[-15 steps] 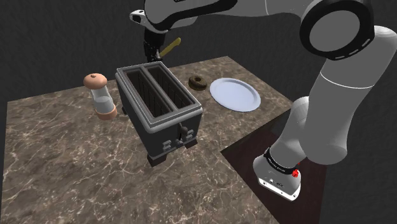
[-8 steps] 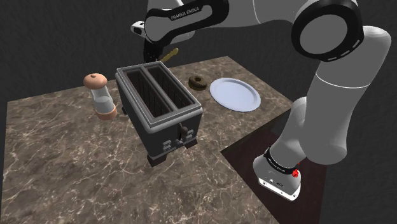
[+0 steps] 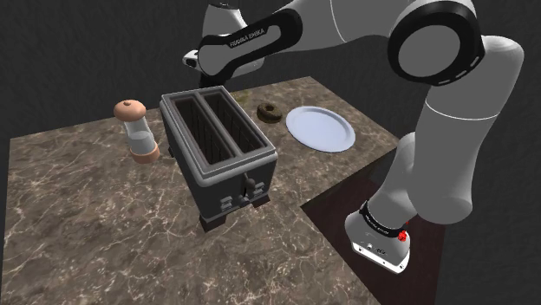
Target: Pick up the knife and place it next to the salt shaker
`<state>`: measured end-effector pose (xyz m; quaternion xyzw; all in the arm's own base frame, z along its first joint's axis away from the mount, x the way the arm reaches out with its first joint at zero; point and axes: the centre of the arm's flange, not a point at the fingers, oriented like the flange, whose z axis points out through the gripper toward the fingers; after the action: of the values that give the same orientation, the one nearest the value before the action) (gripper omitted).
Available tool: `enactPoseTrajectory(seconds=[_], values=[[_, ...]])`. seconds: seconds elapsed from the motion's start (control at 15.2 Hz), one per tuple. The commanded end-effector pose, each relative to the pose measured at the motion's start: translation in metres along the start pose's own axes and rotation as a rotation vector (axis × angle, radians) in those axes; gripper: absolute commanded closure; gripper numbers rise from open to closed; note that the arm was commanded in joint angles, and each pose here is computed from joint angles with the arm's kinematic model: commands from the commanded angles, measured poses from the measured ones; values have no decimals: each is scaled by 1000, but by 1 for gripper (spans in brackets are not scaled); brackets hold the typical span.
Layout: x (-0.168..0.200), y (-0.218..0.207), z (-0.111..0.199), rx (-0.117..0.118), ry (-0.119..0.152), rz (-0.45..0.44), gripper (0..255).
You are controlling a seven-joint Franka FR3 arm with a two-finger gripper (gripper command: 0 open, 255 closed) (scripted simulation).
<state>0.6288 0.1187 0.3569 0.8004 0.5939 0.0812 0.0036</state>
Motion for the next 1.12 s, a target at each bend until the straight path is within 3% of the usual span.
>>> enactPoseTrajectory(seconds=[0.0,0.46,0.53,0.86,1.06], values=[[2,-5,15,23,-10,-7,255],[2,-5,15,23,-10,-7,255],[2,-4,15,23,-10,-7,0],[2,-5,15,23,-10,-7,0],[2,-4,-24,23,-10,-7,0]])
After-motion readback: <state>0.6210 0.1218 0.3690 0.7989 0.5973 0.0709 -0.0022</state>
